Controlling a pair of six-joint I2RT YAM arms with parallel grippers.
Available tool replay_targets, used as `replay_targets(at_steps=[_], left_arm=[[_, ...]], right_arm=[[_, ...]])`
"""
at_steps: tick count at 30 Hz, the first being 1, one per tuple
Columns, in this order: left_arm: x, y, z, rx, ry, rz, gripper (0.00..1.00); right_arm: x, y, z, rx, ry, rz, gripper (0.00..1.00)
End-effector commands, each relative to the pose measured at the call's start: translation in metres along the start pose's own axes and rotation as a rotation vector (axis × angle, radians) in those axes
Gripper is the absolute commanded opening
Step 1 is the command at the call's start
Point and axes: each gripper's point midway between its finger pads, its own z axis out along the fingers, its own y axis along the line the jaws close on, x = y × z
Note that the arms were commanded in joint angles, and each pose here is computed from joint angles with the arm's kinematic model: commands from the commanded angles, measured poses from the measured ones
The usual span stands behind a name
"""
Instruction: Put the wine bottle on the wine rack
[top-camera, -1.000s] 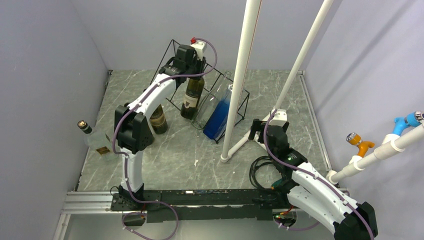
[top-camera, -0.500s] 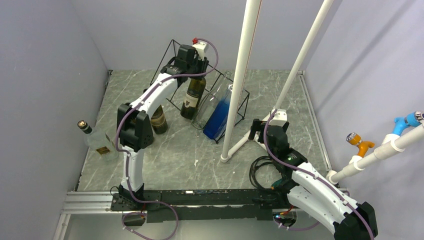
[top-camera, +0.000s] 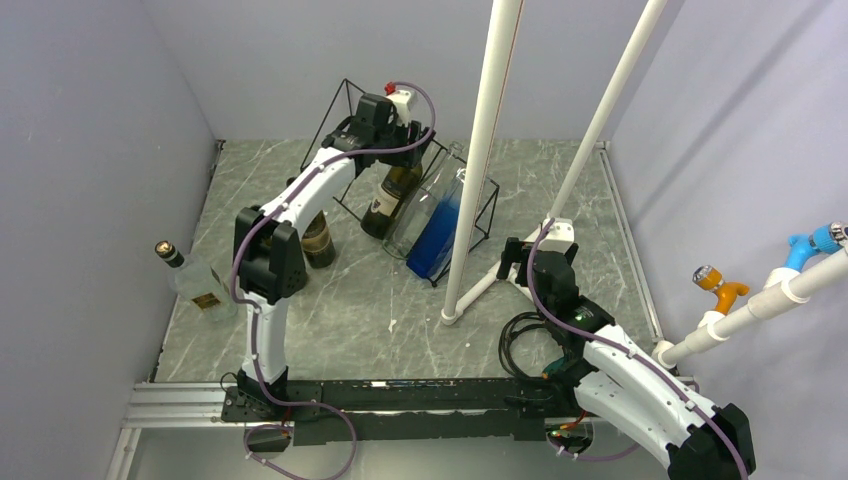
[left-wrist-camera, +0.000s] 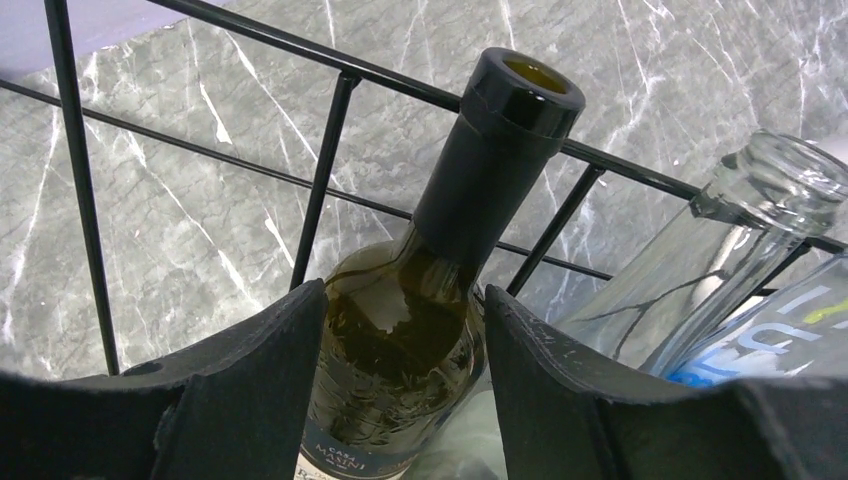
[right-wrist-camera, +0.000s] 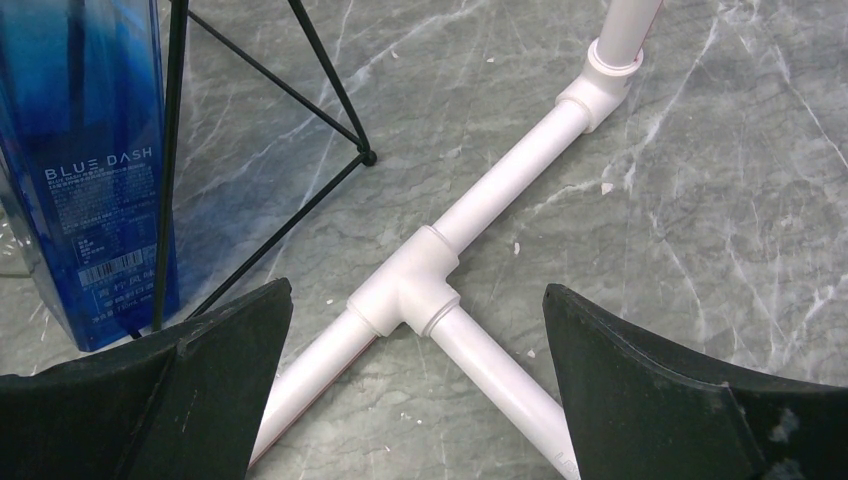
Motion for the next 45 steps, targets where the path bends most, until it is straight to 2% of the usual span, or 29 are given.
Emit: replay_targets(at_steps=[1, 5, 9, 15, 22, 29, 34, 38, 45], left_arm=[[-0.012, -0.017, -0.033, 0.042, -0.008, -0.022, 0.64], [-0.021, -0.022, -0.056, 0.051, -0.038, -0.025, 0.65], [-0.033, -0.028, -0.085, 0.064, -0.084, -0.023, 0.71], [-0.051, -0.032, -0.144, 0.046, -0.179, 0.001, 0.76], [-0.058, -0.008, -0.241, -0.128, -0.364, 0.054, 0.81], [-0.030, 0.025, -0.319, -0.327, -0.505, 0.038, 0.86], [-0.006, 0.050, -0.338, -0.462, -0.534, -0.020, 0.88], [0.012, 0.066, -0.332, -0.556, -0.452, -0.104, 0.89], [0.025, 0.074, -0.303, -0.604, -0.349, -0.155, 0.84]], right_arm=[[-0.011, 0.003, 0.002, -0.006, -0.041, 0.024, 1.00], [-0.010, 0.002, 0.002, -0.002, -0.040, 0.023, 1.00], [-0.010, 0.002, 0.002, 0.000, -0.039, 0.022, 1.00], [-0.007, 0.001, 0.004, 0.008, -0.030, 0.018, 1.00], [-0.007, -0.001, 0.004, 0.014, -0.049, 0.021, 1.00], [-0.008, -0.003, 0.004, 0.020, -0.058, 0.020, 1.00], [-0.007, -0.003, 0.005, 0.026, -0.047, 0.015, 1.00], [-0.006, -0.003, 0.004, 0.020, -0.047, 0.020, 1.00], [-0.005, -0.002, 0.002, 0.009, -0.049, 0.029, 1.00]])
